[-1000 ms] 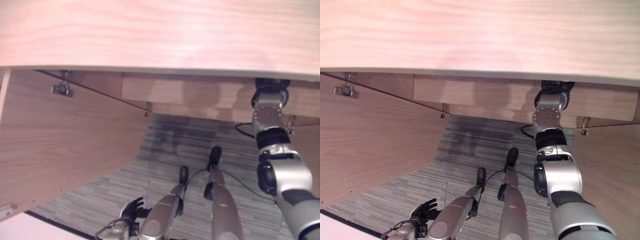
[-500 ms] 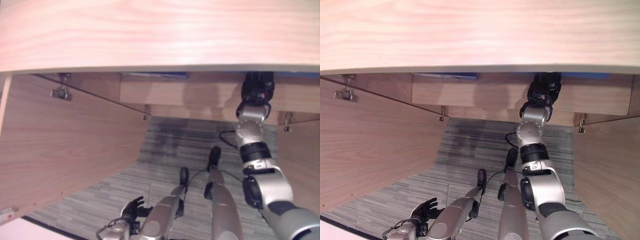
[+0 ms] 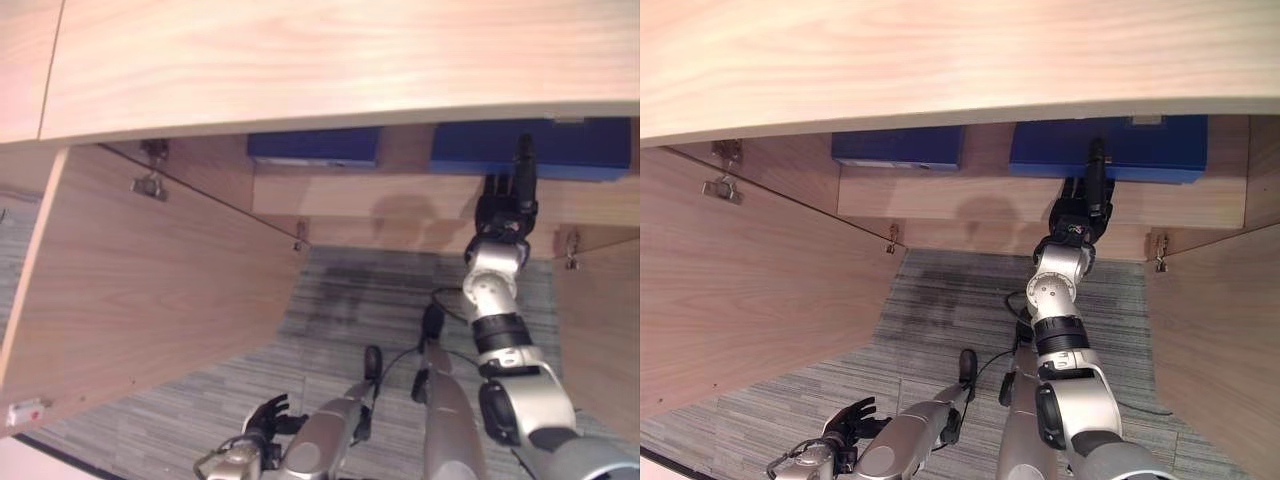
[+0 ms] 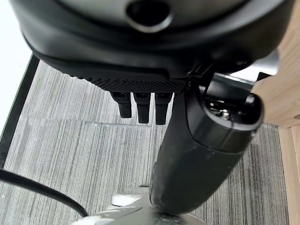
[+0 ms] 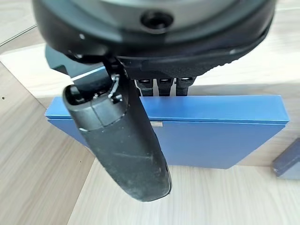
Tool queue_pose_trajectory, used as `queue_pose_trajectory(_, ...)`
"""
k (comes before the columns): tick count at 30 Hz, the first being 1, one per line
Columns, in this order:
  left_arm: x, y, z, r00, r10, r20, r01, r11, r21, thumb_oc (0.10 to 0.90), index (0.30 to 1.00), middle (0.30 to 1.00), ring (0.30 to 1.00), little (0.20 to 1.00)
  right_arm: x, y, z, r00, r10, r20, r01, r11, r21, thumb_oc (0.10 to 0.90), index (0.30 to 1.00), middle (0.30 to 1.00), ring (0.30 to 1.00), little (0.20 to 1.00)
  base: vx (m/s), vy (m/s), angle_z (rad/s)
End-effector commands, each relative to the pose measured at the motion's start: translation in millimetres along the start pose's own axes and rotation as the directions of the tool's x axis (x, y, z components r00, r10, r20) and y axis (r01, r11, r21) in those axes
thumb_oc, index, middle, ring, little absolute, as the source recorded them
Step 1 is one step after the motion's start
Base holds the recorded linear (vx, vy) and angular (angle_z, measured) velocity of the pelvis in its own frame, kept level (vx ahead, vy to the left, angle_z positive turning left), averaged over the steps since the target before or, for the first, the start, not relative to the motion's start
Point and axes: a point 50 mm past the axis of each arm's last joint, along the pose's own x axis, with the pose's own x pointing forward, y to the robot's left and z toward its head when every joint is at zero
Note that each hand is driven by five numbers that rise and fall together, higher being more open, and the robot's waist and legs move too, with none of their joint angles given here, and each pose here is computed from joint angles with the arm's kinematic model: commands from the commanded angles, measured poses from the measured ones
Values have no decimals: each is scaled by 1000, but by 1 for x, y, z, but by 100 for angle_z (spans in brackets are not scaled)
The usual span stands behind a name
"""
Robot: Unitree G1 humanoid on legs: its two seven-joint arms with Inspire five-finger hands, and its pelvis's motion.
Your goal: Put the empty folder in the office cabinet
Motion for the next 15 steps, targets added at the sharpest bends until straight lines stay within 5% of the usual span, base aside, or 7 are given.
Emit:
queue_pose_trajectory(1, -15, 16, -58, 981, 51, -186, -43, 998, 50, 800, 900, 900, 900, 900, -8, 42, 1, 977, 210, 26, -211, 978, 2, 800, 900, 900, 900, 900, -15, 36, -5)
queue_pose_trajectory(9, -16, 32, -64, 968, 104, -227, -97, 994, 41, 800, 900, 900, 900, 900, 4, 38, 4, 979, 205, -23, -206, 976, -77, 800, 900, 900, 900, 900, -9, -6, -2)
queue_pose_trajectory(15, -17, 51, -65, 960, 142, -241, -133, 990, 55, 800, 900, 900, 900, 900, 29, 56, 15, 962, 243, -126, -272, 894, -355, 800, 900, 900, 900, 900, -12, -58, 1)
